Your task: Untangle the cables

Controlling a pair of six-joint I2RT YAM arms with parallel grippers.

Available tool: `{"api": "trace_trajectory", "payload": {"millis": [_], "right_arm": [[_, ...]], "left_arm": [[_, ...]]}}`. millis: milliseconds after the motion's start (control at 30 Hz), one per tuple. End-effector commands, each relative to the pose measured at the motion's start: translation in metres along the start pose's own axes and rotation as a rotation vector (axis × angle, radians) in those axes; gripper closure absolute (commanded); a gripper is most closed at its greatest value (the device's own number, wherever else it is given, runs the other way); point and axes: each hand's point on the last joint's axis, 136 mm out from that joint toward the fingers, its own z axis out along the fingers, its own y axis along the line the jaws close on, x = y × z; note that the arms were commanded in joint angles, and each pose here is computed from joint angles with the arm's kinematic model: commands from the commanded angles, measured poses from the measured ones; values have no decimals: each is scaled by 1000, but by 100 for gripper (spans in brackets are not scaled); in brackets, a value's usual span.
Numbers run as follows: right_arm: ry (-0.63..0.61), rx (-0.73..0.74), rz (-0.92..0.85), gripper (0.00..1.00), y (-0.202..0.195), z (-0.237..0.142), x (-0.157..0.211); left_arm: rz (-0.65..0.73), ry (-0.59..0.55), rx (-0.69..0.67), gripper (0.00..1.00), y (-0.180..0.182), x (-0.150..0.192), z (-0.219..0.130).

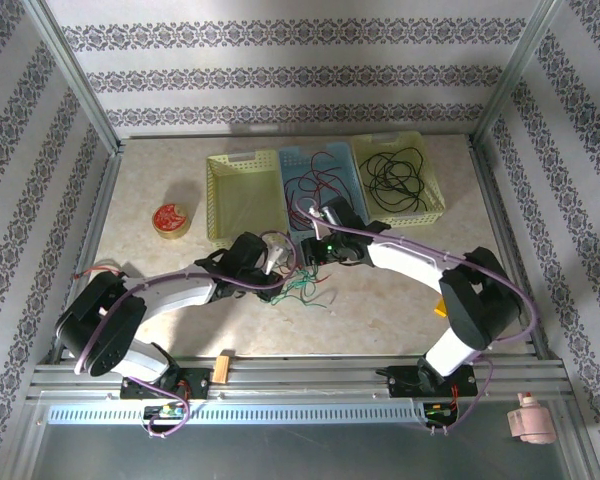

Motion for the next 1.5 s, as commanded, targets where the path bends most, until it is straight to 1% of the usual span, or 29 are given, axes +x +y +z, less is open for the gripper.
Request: {"api": "trace_trajectory", "payload": {"millis": [0,200,300,400,500,567,667,700,800,933,1100,1233,1367,1433,1467], "right_arm": [[-10,-18,-56,52,15,8,-13],[37,-7,-45,55,12,32,-12],[63,23,-27,62,3,42,-7],[65,56,-16,75,-6,44,-4],[25,77,-9,92,-12,35,-7],[-2,79,1,98,-16,26,-11],[-40,93,23,100,-24,10,-13],[-53,95,27,100,-25,4,-14],[-105,82,29,100,-24,-19,-19],[-211,102,31,100,-25,-56,-29],[-424,220,91,100,-49,-119,-52],[-637,342,190,100,-82,-186,-67],[-851,456,273,100,-108,-257,-70],[-904,455,281,100,-111,-279,-73],[-912,432,275,100,-109,-286,-77]], "left_arm": [[-14,-6,35,100,-2,5,-4],[-28,14,19,100,2,9,-1],[-28,12,11,99,3,7,-1],[-31,7,-5,99,6,7,-2],[-37,-2,-30,99,10,7,-2],[-52,-13,-108,100,24,7,-2],[-99,-33,-310,100,61,11,-7],[-109,-32,-353,100,68,12,-8],[-138,-3,-449,100,85,19,-7],[-161,35,-493,100,93,24,-1],[-170,41,-503,100,96,24,2],[-167,43,-503,100,96,24,1],[-168,49,-506,100,96,26,0],[-166,44,-496,100,95,25,0],[-165,36,-484,100,93,23,1]]}}
